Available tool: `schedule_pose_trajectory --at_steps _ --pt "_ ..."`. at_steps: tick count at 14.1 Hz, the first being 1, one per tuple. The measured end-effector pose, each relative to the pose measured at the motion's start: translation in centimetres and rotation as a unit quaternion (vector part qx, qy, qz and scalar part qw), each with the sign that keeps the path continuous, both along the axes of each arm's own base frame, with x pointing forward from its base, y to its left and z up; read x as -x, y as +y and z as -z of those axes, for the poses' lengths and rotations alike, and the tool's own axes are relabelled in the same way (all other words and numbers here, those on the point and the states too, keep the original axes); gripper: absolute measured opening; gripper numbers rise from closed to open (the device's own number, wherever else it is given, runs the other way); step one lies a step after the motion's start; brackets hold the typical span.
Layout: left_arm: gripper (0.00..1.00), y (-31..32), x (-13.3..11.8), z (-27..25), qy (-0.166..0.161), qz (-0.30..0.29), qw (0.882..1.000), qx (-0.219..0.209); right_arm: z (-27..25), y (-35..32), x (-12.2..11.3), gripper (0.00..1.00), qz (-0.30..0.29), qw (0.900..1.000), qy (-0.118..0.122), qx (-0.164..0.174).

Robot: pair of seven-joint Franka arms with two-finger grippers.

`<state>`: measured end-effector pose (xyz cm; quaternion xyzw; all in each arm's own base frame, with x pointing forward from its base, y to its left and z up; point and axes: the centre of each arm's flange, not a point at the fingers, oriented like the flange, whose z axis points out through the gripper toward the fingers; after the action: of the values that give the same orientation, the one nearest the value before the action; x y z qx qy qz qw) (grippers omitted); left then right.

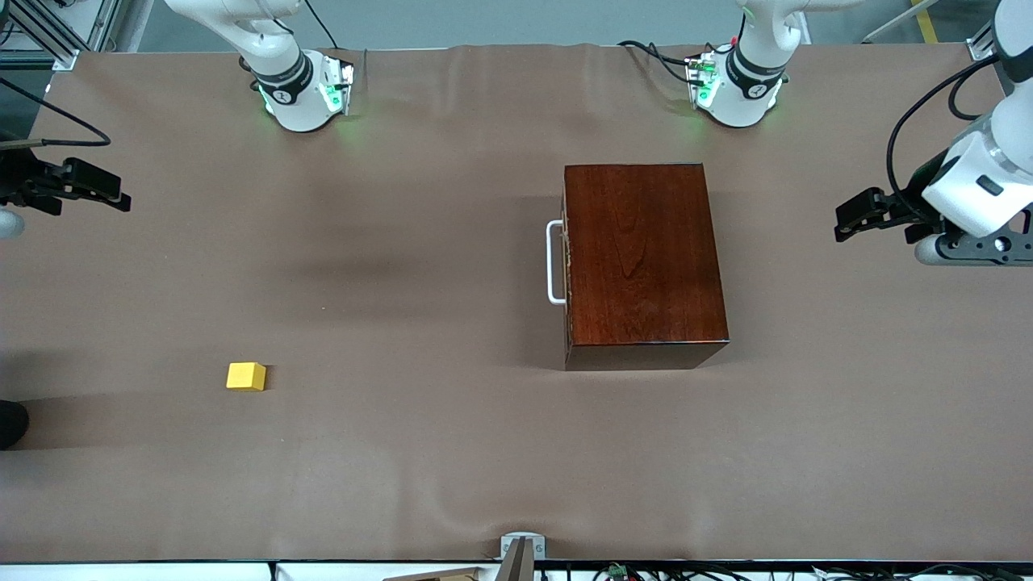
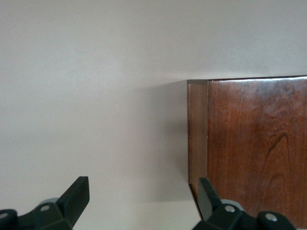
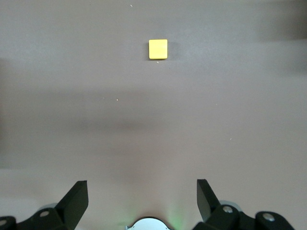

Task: Open drawer, take yellow block, close drawer

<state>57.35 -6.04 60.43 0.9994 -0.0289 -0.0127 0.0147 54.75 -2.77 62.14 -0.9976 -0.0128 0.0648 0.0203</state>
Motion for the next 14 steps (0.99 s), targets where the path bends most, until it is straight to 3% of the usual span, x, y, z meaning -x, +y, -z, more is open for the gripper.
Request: schedule_pose_trajectory --at_steps 11,14 --pt "1.0 0.35 0.26 -0.21 -0.023 -0.004 1.0 0.001 0.13 -0.08 0.03 1.0 0.001 1.0 0.002 0.0" --pt "1.0 0.15 0.23 -0.38 -0.027 -0.03 0.999 0.001 0.19 -0.1 0.07 1.0 0.001 1.0 0.004 0.0"
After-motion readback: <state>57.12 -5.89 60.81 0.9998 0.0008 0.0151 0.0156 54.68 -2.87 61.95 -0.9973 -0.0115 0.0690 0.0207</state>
